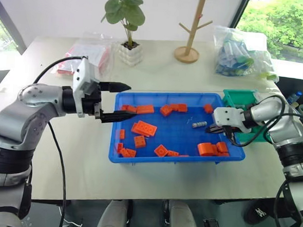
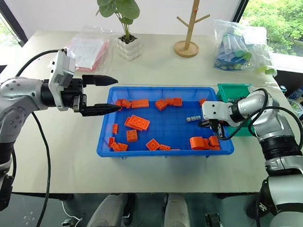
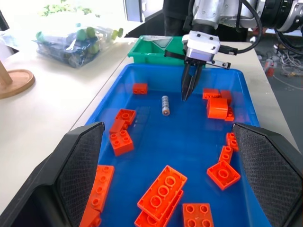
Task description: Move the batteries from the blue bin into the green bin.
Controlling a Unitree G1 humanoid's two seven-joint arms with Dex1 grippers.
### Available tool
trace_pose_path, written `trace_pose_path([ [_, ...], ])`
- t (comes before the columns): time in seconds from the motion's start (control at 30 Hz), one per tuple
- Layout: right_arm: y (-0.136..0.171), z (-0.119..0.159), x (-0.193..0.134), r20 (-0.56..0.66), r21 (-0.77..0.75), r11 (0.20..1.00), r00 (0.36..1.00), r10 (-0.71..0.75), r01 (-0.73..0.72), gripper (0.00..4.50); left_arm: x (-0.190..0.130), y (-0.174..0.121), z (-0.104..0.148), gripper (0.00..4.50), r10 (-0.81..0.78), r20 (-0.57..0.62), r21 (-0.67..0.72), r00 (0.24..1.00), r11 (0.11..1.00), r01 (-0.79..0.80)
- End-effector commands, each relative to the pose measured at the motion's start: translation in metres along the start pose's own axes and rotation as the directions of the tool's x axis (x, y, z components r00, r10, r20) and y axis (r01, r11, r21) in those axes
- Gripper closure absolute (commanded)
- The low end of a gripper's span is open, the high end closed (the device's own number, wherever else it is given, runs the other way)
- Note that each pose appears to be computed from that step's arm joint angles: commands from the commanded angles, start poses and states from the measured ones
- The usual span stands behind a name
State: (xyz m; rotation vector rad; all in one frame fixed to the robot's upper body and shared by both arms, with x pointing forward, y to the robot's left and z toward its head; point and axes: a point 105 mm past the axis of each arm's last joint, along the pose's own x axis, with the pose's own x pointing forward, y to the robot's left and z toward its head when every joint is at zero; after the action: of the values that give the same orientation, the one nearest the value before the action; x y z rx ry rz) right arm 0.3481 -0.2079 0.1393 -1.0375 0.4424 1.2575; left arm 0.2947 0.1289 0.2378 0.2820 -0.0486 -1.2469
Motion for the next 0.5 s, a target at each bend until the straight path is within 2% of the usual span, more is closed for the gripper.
trace_pose_path([
  [0.03,-0.023,0.012,-0.002,0.011,-0.024,0.994,0.994,-0.107,0.107,3.62,0.000,0.002,0.013,0.00,0.004,0.029,0.054,1.000,0.999,-0.005],
  [0.1,-0.031,0.010,0.000,-0.005,-0.044,0.987,0.988,-0.152,0.152,2.76,0.000,0.002,0.013,0.00,0.003,0.030,0.055,1.000,0.998,-0.005],
  [0.5,-0.035,-0.005,0.016,-0.040,0.005,0.990,0.990,-0.138,0.138,2.76,-0.002,0.004,0.016,0.00,0.020,0.028,0.067,0.999,0.998,-0.021],
])
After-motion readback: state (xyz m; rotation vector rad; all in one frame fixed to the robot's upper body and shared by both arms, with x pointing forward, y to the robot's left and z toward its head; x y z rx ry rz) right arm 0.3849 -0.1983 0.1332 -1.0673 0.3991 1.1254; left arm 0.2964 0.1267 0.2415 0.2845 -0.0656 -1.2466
